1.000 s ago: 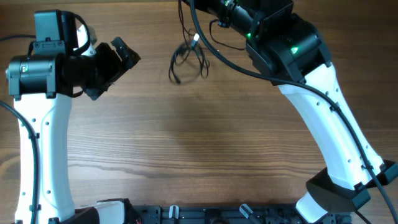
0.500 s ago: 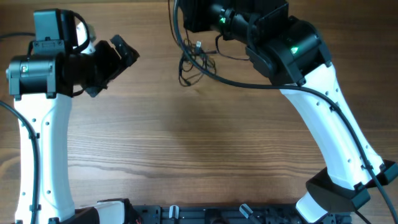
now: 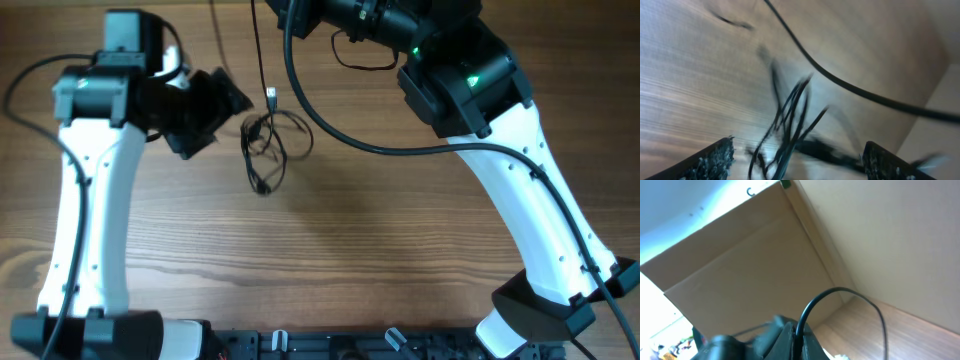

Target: Untangle cables

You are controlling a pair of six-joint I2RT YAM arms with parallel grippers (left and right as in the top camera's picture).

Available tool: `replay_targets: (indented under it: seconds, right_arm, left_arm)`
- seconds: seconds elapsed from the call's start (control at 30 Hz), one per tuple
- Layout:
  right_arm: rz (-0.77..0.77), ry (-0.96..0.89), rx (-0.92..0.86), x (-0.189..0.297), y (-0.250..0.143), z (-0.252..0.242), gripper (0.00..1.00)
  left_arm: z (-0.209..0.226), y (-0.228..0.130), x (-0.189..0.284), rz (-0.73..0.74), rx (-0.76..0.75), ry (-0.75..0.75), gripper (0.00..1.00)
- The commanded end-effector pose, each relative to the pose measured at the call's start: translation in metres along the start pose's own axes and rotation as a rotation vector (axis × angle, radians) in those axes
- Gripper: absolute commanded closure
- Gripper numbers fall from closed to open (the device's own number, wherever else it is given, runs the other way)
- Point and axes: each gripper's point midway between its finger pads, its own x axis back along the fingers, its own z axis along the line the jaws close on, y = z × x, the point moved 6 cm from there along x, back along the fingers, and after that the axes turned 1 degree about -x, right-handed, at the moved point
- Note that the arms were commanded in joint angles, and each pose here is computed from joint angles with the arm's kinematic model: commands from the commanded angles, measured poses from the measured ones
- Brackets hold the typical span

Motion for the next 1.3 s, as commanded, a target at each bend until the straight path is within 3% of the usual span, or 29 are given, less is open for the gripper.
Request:
replay_targets:
  seconds: [0.0, 0.2, 0.5, 0.77, 0.9, 1.03, 1.1, 1.27]
  right_arm:
    - [-0.07, -0.113, 0.026, 0.003, 0.01, -0.011, 0.96]
    - [-0.12, -0.202, 0.008, 0.006, 0.017, -0.023, 0.96]
    - [-0.165, -0.182, -0.237, 0.006, 0.02, -0.022, 0.96]
    - [-0.182, -0.141, -0.233, 0.006, 0.025, -0.016, 0.96]
    - [-0.177, -0.147, -0.217, 0.006, 0.024, -0.016, 0.96]
    - [-0.152, -0.167, -0.232, 0.006, 0.019, -0.02, 0.96]
    - [-0.154, -0.165, -0.231, 0.006, 0.019, -0.02, 0.96]
    - [-0.155, -0.164, -0.234, 0.006, 0.019, -0.02, 0.96]
  left_arm:
    - [0.0, -0.01, -0.016, 0.106, -0.062, 0.033, 0.16]
    - [-0.006, -0.028, -0.014, 0.228, -0.191, -0.064, 0.16]
    - [-0.025, -0.015, -0.022, 0.163, -0.23, -0.14, 0.16]
    - [-0.034, -0.013, -0.057, 0.189, -0.268, -0.085, 0.21]
    - [-0.033, -0.01, -0.056, 0.17, -0.282, -0.081, 0.2]
    - [-0.034, -0.001, -0.029, 0.117, -0.329, -0.203, 0.18]
    - [-0.022, 0.009, -0.025, 0.105, -0.237, -0.189, 0.18]
    - [-0.026, 0.004, -0.031, 0.107, -0.262, -0.154, 0.18]
